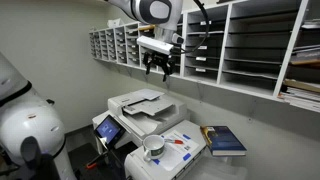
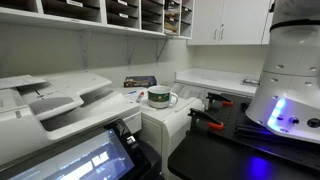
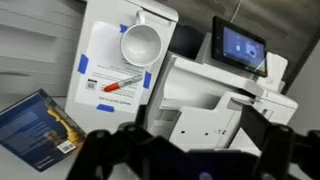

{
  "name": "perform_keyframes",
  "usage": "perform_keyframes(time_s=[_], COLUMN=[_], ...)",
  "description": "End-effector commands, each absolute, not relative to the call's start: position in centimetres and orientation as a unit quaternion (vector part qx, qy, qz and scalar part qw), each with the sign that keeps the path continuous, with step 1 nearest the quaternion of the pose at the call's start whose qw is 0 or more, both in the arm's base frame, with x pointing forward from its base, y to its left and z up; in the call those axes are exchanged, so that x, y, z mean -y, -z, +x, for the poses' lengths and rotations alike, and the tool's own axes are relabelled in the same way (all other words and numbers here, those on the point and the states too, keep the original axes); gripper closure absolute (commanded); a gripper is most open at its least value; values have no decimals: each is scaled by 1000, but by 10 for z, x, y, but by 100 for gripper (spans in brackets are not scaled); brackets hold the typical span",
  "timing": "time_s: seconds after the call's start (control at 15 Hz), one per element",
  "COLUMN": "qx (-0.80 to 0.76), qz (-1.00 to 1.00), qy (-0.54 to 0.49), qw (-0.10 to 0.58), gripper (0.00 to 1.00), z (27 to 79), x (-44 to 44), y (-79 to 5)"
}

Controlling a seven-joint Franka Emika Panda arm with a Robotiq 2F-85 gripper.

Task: Move the mug to the right

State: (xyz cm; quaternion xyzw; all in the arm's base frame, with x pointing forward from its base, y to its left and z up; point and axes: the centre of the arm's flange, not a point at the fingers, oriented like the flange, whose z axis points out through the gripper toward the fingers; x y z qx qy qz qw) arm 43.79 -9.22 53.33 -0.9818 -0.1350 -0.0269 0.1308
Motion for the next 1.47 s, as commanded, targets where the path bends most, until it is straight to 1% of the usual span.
perform_keyframes(time_s=[0.0, 0.27, 0.4, 0.67, 0.8, 1.13, 1.4], qx=[135, 135, 126, 93, 96, 117, 130], qz=[-982, -982, -982, -989, -991, -989, -986], qy=[27, 27, 34, 25, 5, -68, -101], qw=[131, 131, 133, 108, 93, 57, 2], gripper=[0, 0, 0, 0, 0, 0, 0], z=[438, 438, 446, 462, 463, 451, 440], x=[92, 92, 95, 97, 96, 93, 109], y=[-533, -533, -514, -429, -385, -287, -235])
